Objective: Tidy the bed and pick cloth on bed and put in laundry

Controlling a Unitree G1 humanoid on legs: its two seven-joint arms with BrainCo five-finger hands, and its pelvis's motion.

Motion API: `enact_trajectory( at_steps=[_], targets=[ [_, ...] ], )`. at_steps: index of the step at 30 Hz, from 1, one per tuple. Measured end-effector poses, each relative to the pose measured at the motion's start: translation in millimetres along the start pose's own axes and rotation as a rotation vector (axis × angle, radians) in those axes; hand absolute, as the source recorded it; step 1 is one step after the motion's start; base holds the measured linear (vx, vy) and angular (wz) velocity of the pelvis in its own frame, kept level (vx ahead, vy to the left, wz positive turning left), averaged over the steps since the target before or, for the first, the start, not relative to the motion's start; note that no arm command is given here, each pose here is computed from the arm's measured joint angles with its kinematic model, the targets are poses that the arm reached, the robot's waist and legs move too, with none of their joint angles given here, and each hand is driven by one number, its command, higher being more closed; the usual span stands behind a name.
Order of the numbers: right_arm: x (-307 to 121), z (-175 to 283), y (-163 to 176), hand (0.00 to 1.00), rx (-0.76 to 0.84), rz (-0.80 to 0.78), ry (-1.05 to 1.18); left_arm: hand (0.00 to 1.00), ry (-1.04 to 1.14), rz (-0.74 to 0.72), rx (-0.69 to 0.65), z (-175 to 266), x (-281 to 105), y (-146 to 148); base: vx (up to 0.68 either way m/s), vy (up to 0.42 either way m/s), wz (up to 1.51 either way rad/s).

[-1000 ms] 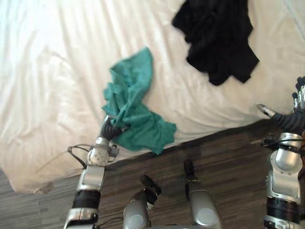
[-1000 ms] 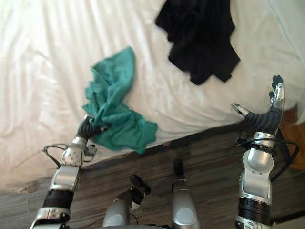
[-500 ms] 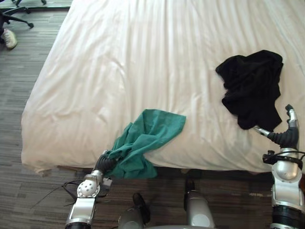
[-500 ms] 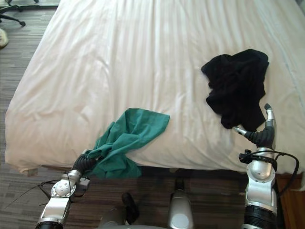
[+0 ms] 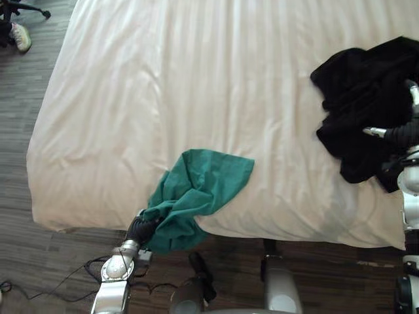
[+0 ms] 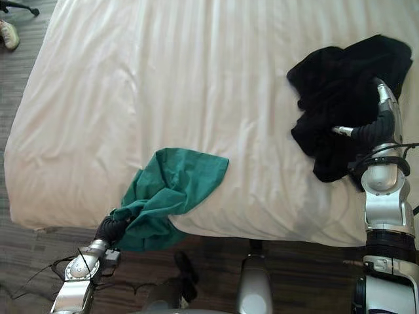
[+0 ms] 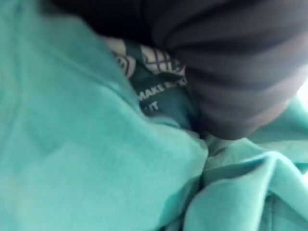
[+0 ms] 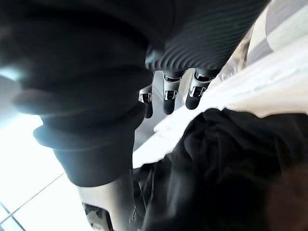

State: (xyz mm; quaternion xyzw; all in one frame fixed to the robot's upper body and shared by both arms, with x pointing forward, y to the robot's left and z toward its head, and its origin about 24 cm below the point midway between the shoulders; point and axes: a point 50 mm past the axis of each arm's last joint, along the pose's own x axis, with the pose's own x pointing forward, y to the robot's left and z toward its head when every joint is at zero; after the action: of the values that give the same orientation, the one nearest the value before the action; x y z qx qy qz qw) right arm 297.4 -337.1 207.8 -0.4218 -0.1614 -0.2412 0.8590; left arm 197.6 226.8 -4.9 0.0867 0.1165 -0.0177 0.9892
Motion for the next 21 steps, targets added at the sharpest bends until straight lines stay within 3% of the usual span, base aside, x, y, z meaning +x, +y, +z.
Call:
enact_trajectory(
  at_steps=[9,10,15,21],
  targets=[
    [32,15,-12,0.00,-0.049,-0.008,-0.038,1.00,-0.132,-0.060,0.077,34,-8,26,0.01,0.016,-0.06],
    [37,19,-20,1.00,-0.063,-0.024,-0.058,1.00,-0.147,-0.057,0.079,37,-9,30,0.01,0.033,-0.02],
    [61,43,-42,1.00,-0.116,-0.064,-0.121,1.00,-0.069,-0.017,0.012,12,17,36,0.01,0.008,-0.11],
    [67,47,-59,1.00,-0.163,-0.087,-0.127,1.00,-0.105,0.010,0.011,21,29,33,0.00,-0.043,-0.04]
  ],
)
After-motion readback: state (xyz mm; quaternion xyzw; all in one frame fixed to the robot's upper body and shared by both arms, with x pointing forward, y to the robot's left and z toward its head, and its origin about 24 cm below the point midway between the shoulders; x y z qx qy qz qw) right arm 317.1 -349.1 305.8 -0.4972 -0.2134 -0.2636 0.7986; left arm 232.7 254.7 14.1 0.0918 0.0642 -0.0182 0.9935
